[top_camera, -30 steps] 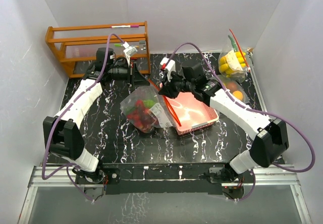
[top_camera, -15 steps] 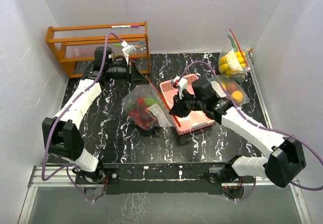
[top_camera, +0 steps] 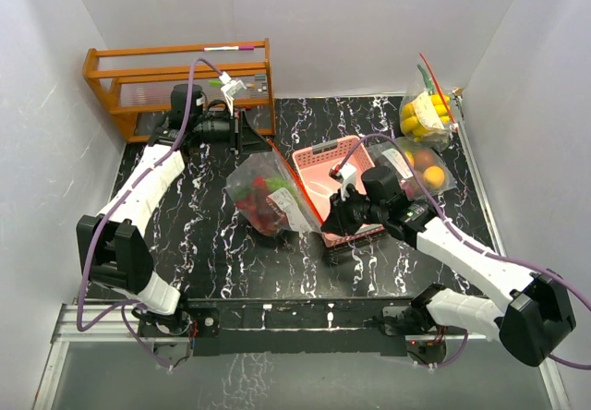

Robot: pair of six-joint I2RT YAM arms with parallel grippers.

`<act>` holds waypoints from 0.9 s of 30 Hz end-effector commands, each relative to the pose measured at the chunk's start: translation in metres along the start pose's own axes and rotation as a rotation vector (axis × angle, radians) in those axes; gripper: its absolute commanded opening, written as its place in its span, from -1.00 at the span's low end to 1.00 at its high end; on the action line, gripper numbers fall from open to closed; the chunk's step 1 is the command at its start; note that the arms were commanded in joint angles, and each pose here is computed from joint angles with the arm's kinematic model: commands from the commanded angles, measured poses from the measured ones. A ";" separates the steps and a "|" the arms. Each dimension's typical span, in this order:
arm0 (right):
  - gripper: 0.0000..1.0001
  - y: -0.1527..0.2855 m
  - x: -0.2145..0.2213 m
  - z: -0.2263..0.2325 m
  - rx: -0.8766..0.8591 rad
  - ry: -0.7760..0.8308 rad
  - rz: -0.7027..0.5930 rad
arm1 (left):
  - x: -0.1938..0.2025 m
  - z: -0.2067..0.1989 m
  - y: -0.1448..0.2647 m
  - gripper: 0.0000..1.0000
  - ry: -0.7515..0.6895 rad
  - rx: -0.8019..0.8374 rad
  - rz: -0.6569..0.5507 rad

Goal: Place the food in the zip-top bag and seal the zipper
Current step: Zip the zipper food storage bag at the center of the board, then reset both arms

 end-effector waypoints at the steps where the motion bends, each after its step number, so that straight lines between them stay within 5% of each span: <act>1: -0.85 0.006 0.018 0.003 0.015 -0.061 0.039 | -0.027 -0.029 0.016 -1.00 -0.136 0.020 -0.086; 8: -0.72 0.008 0.009 -0.002 0.061 -0.058 0.020 | -0.028 -0.029 0.015 -1.00 -0.131 0.027 -0.088; 14: 0.13 0.014 -0.034 -0.014 0.144 -0.011 -0.061 | -0.029 -0.026 0.016 -1.00 -0.135 0.013 -0.093; 17: 0.94 0.015 -0.061 -0.018 0.164 0.012 -0.106 | -0.032 -0.020 0.018 -1.00 -0.149 -0.056 -0.111; 19: 0.96 0.017 -0.078 -0.024 0.200 0.017 -0.130 | -0.034 -0.015 0.022 -0.58 -0.150 -0.107 -0.120; 22: 0.96 0.023 -0.101 -0.038 0.315 -0.002 -0.172 | -0.032 -0.008 0.026 0.79 -0.163 -0.174 -0.127; 23: 0.97 0.026 -0.105 -0.046 0.386 -0.036 -0.182 | -0.031 -0.005 0.028 0.93 -0.166 -0.200 -0.132; 27: 0.96 0.037 -0.116 -0.059 0.502 -0.055 -0.207 | -0.030 0.004 0.031 0.95 -0.161 -0.254 -0.150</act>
Point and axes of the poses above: each gripper's point midway between its finger pads, its own y axis back along the fingers, its own z axis along the line the jaws close on, x = y × z, the point moved 4 cm from there along y, back along the fingers, and after that the axes turned 11 degrees about y, right-handed, at the moved point
